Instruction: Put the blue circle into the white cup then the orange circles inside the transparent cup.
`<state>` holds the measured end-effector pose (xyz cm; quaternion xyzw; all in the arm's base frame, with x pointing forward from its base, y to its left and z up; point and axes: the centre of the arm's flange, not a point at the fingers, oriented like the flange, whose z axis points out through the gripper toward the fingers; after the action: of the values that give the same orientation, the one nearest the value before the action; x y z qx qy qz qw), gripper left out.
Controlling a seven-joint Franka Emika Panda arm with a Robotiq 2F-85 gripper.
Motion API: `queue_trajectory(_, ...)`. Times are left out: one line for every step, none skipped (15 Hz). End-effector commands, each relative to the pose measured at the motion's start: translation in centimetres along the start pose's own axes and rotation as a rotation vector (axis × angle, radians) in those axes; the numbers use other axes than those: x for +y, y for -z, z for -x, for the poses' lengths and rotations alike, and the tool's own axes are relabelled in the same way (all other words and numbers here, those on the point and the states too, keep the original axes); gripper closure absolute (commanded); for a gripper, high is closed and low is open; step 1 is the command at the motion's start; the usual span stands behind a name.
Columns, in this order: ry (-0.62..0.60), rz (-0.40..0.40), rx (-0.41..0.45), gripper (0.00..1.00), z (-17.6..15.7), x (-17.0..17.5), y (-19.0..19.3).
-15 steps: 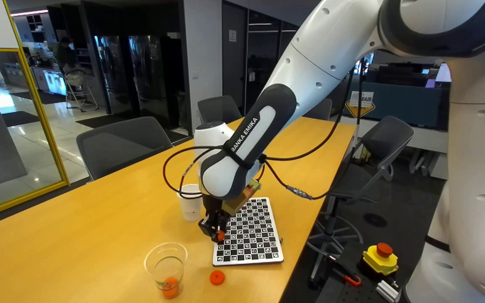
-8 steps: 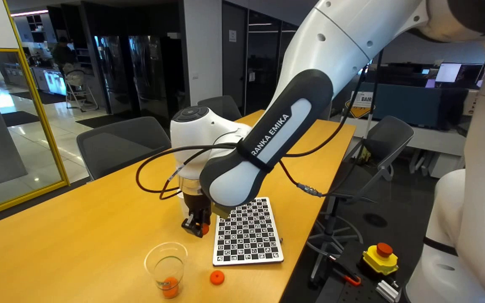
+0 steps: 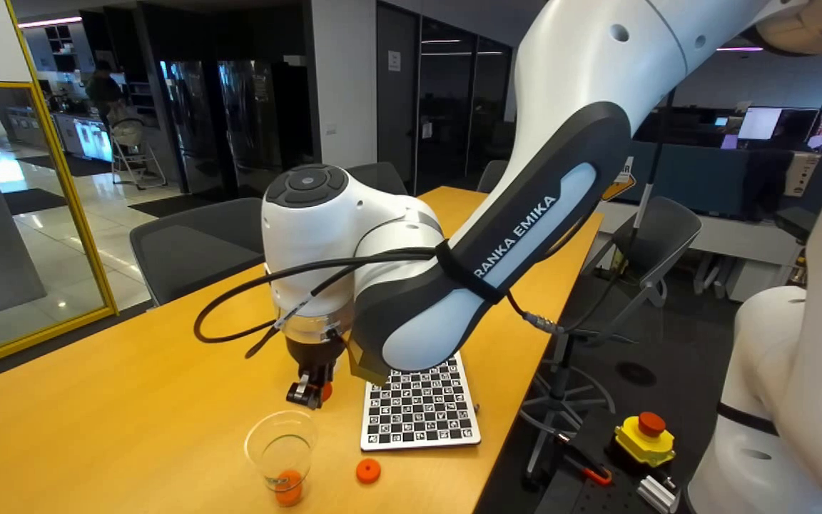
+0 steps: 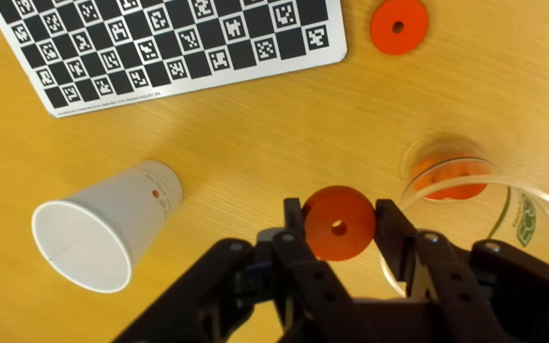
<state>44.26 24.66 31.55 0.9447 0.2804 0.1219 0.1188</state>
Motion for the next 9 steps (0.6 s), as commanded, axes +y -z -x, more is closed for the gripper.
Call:
queue_trajectory(0.078,-0.022,0.073,0.76,0.2,-1.2,1.5)
queue_trajectory(0.098,-0.031,0.09,0.76,0.1,-1.5,1.6)
queue_trajectory(0.118,-0.04,0.105,0.76,0.0,-1.8,1.7)
queue_trajectory(0.136,-0.049,0.119,0.76,-0.1,-2.0,1.9)
queue_trajectory(0.16,-0.06,0.131,0.76,-0.3,-2.2,2.0)
queue_trajectory(0.179,-0.069,0.141,0.76,-0.3,-2.3,2.1)
queue_trajectory(0.202,-0.081,0.148,0.76,-0.4,-2.5,2.1)
queue_trajectory(0.229,-0.099,0.149,0.76,-0.5,-2.6,2.0)
queue_trajectory(0.249,-0.114,0.152,0.76,-0.5,-2.6,1.9)
